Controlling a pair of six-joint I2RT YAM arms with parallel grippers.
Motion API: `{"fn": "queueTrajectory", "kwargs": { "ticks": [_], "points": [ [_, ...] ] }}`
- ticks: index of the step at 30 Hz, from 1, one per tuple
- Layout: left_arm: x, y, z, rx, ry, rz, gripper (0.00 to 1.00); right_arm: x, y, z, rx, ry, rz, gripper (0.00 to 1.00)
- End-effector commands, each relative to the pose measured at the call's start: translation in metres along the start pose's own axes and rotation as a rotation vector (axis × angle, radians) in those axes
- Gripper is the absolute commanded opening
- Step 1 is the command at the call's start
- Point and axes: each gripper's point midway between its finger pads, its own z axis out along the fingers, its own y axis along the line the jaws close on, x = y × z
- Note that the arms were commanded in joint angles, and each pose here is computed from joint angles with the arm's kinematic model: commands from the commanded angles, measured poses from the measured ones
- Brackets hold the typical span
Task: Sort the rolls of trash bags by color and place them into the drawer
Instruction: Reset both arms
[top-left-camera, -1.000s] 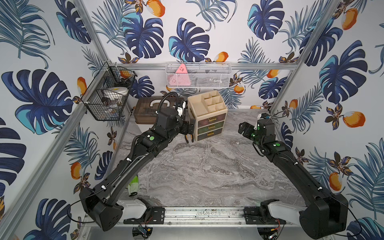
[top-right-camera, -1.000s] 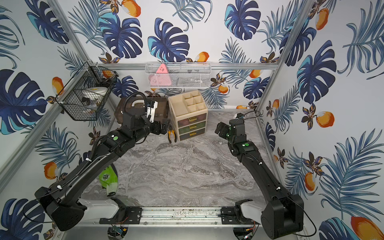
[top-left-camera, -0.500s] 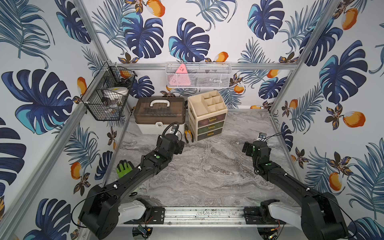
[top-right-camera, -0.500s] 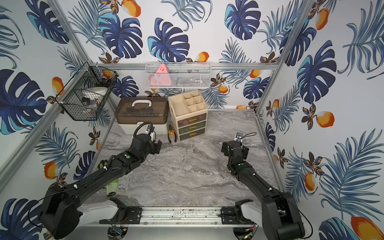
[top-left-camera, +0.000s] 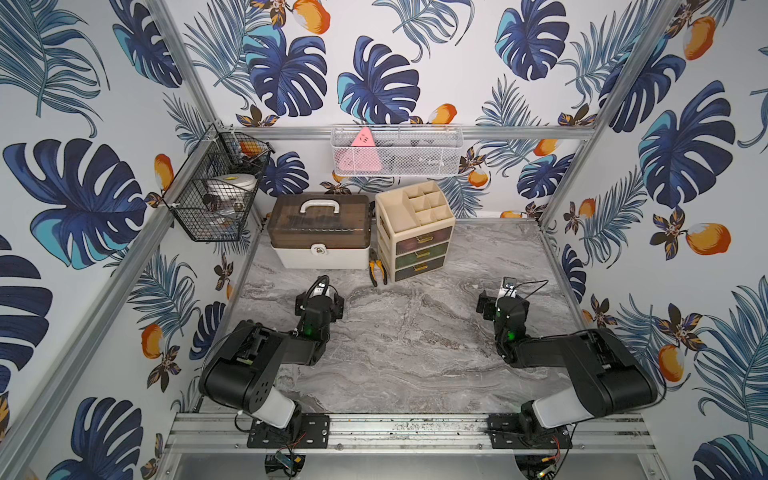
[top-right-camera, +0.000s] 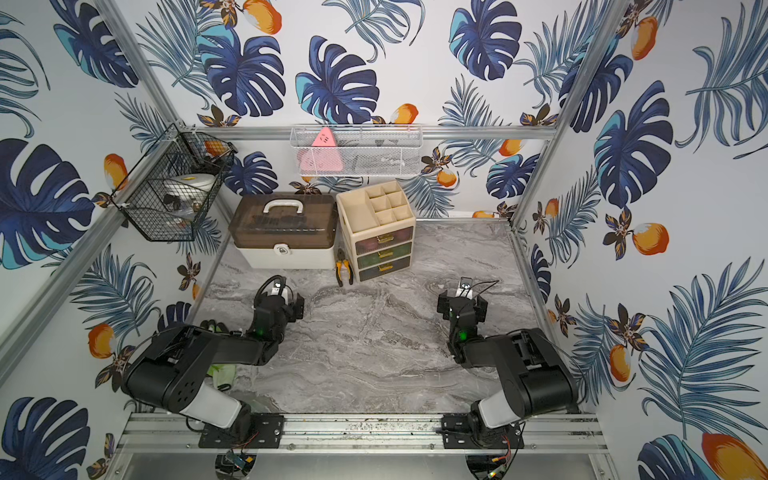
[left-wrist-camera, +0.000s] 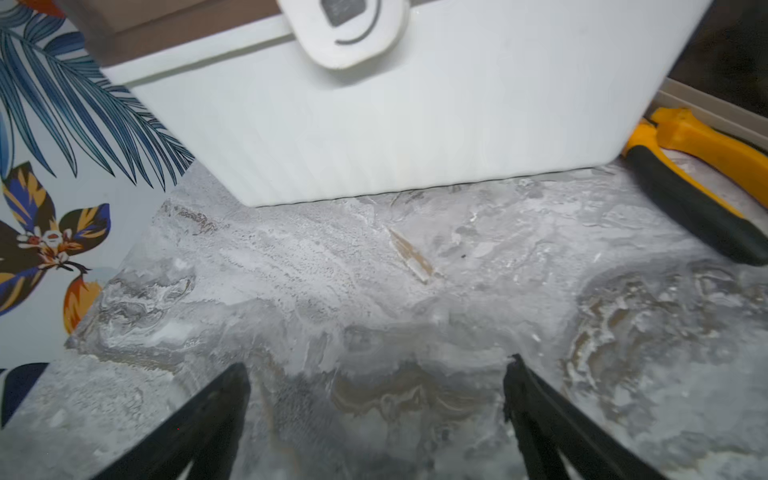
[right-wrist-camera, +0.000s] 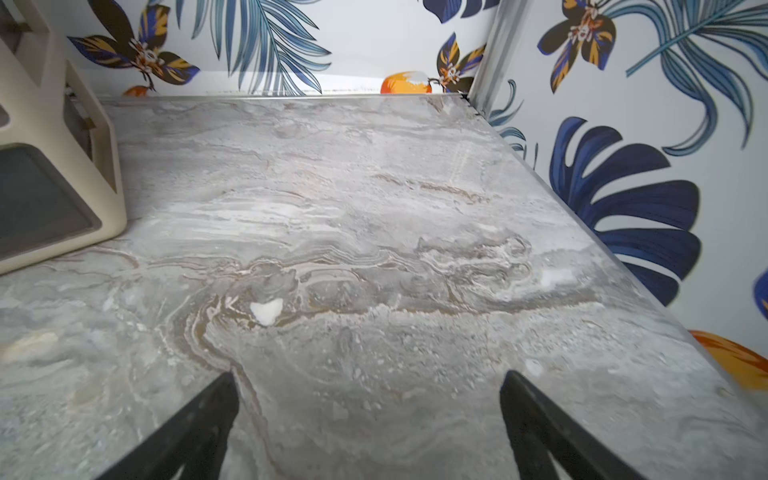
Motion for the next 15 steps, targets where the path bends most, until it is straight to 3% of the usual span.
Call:
{"fn": "queueTrajectory", "kwargs": {
  "ticks": [1,3,8,15],
  "points": [
    [-0.037,0.007,-0.001,0.056,-0.213,-0.134,0.98,-0.028,0.011,0.001,-0.051,-0.169,-0.006,1.00],
    [-0.031,-0.002,0.007,0.129,-0.127,-0.126,0.99,-0.022,0.014,0.007,-0.047,-0.103,-0.008,1.00],
    [-0.030,-0.002,0.022,0.205,-0.085,-0.173,0.99,-0.015,0.006,0.029,-0.044,0.010,0.029,1.00],
    [-0.031,0.006,0.019,0.170,-0.100,-0.181,0.99,-0.015,0.006,0.033,-0.086,0.019,0.048,1.00]
  ]
}}
